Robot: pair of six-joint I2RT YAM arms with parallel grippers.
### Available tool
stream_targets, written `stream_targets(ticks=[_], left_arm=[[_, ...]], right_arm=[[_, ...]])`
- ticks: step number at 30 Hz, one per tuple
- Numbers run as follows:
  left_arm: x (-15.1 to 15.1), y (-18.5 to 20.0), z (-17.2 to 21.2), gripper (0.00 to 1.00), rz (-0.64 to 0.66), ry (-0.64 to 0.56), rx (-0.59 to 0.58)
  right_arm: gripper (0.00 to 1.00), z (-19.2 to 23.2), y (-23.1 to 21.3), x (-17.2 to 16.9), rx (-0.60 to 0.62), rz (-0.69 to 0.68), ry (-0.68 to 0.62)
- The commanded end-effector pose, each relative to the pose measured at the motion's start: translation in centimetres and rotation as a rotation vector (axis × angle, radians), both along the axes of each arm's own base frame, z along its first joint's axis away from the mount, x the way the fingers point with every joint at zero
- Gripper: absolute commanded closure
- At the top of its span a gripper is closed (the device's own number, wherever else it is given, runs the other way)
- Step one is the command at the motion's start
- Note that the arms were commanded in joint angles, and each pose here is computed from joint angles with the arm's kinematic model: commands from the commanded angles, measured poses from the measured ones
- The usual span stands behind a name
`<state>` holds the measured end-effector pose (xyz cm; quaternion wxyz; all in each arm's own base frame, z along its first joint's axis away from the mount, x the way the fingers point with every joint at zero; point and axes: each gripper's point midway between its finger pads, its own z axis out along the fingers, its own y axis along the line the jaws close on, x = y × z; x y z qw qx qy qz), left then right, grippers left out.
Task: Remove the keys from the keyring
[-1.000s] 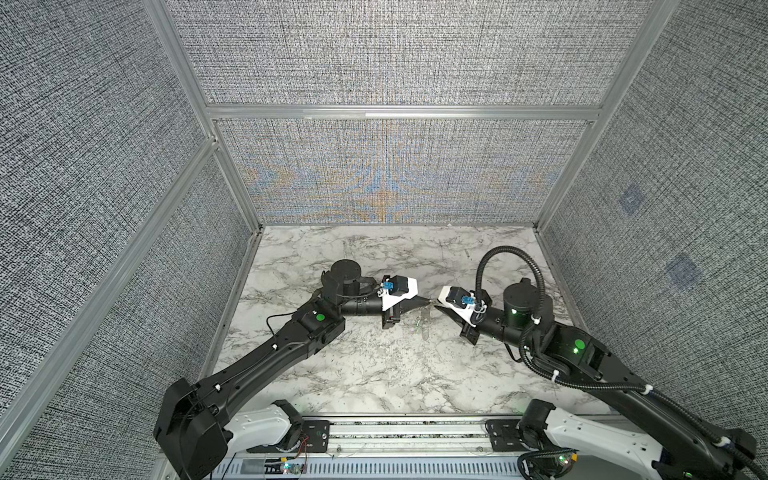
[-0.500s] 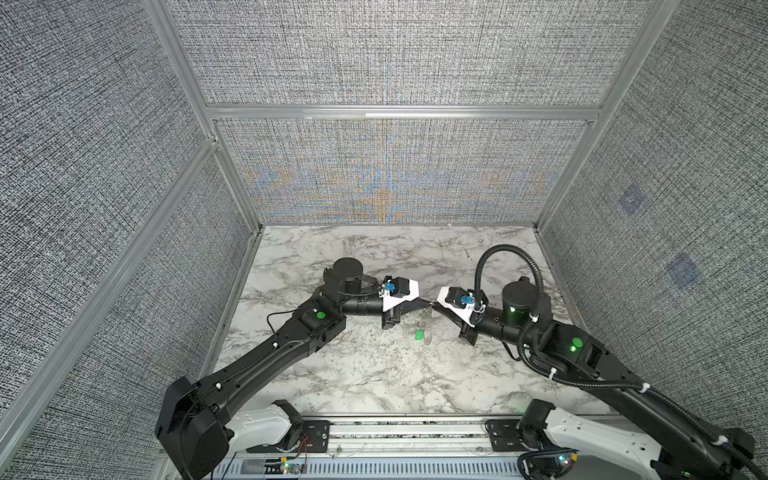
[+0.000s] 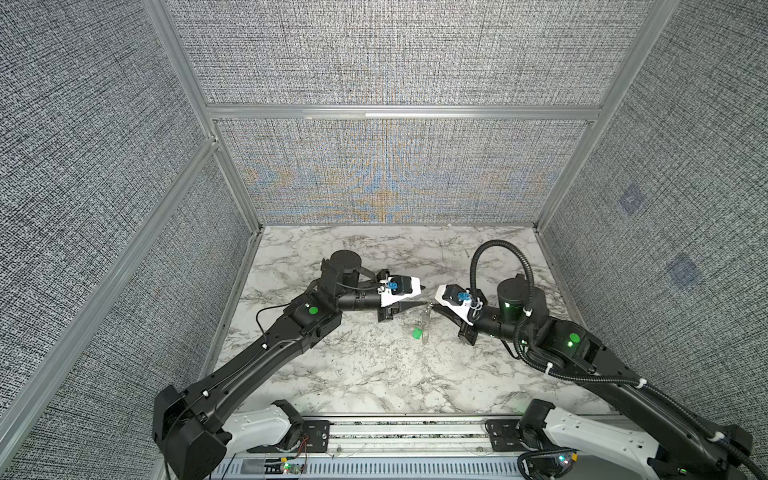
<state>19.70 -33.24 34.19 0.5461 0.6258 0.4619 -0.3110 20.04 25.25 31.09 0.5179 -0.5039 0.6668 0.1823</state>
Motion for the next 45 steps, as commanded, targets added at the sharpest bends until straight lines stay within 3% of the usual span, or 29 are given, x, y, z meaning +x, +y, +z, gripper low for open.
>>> stream_targets(ticks=[1, 8, 13, 32, 42, 45], left_arm=[[0.3, 0.4, -1.4, 0.66, 0.027, -0.076, 0.112], [-0.1, -0.6, -2.8, 0.67, 0.031, -0.188, 0.256], [-0.1, -0.9, -3.3, 0.69, 0.034, -0.216, 0.292], [-0.4, -1.8, -3.7, 0.80, 0.030, -0.234, 0.312], [-0.3, -1.9, -3.7, 0.99, 0.034, -0.235, 0.309], [-0.4, -2.1, -3.5, 1.00, 0.030, -0.224, 0.294]], right_arm=[[1.00, -0.1, -0.1, 0.1, -0.004, -0.017, 0.026], [1.00, -0.6, 0.0, 0.4, -0.030, -0.024, 0.057], [1.00, -0.6, 0.0, 0.4, -0.026, -0.024, 0.061], [1.00, -0.3, 0.4, 0.5, -0.011, -0.016, 0.061], [1.00, -0.1, 0.5, 0.4, 0.001, -0.011, 0.057], [1.00, 0.0, 0.4, 0.5, 0.002, -0.018, 0.051]])
